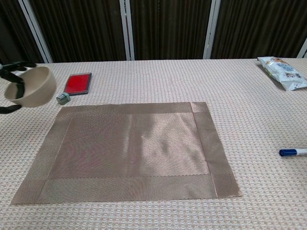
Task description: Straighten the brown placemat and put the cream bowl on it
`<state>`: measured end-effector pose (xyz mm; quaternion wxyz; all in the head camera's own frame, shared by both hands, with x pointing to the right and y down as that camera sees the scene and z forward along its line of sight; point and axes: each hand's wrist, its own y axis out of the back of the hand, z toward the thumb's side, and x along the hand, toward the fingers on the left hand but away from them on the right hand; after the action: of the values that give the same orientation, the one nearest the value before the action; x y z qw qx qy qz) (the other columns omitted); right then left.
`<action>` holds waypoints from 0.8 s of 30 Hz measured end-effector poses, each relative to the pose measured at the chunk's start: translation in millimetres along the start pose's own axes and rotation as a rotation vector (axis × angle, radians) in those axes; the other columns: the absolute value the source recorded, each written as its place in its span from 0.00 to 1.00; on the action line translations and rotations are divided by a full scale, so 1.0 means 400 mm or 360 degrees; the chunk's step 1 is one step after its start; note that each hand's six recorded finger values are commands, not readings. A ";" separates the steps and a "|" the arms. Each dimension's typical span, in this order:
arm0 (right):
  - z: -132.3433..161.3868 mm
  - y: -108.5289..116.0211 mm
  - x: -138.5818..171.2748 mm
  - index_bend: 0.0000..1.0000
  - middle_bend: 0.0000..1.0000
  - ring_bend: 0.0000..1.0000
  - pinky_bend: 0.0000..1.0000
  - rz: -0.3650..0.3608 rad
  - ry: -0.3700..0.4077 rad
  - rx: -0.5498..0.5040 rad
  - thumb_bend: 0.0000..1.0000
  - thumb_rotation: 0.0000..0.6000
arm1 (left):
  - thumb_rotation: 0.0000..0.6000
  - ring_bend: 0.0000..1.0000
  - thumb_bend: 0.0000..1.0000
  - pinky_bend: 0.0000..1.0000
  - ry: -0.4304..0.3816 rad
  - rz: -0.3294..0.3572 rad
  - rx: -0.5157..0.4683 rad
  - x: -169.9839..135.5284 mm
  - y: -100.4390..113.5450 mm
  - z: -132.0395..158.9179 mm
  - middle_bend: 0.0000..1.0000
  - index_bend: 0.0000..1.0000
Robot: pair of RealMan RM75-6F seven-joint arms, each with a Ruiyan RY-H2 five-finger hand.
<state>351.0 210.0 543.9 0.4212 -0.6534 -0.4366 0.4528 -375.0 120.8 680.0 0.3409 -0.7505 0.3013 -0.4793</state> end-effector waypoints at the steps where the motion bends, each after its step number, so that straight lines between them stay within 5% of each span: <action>1: -0.001 0.001 0.000 0.00 0.00 0.00 0.00 -0.0001 -0.0004 0.0000 0.00 1.00 | 1.00 0.00 0.35 0.00 -0.0049 -0.0021 -0.0016 0.010 -0.007 0.039 0.00 0.64; 9: -0.039 0.012 0.001 0.00 0.00 0.00 0.00 -0.0013 -0.0075 0.0009 0.00 1.00 | 1.00 0.00 0.35 0.00 -0.0356 -0.0252 0.0007 0.097 -0.111 0.327 0.00 0.64; 18: -0.066 0.029 0.007 0.00 0.00 0.00 0.00 -0.0035 -0.0120 0.0001 0.00 1.00 | 1.00 0.00 0.35 0.00 -0.0370 -0.0382 -0.0017 0.142 -0.198 0.445 0.00 0.63; 22: -0.068 0.032 0.006 0.00 0.00 0.00 0.00 -0.0040 -0.0122 -0.0007 0.00 1.00 | 1.00 0.00 0.18 0.00 -0.0368 -0.0385 0.0000 0.153 -0.210 0.464 0.00 0.41; 24: -0.068 0.034 0.004 0.00 0.00 0.00 0.00 -0.0042 -0.0121 -0.0014 0.00 1.00 | 1.00 0.00 0.01 0.00 -0.0371 -0.0380 0.0018 0.157 -0.213 0.471 0.00 0.08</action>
<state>379.9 203.8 537.1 0.4074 -0.6316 -0.4629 0.4698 -167.7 163.8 722.3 0.3185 -0.8296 0.1656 -0.4277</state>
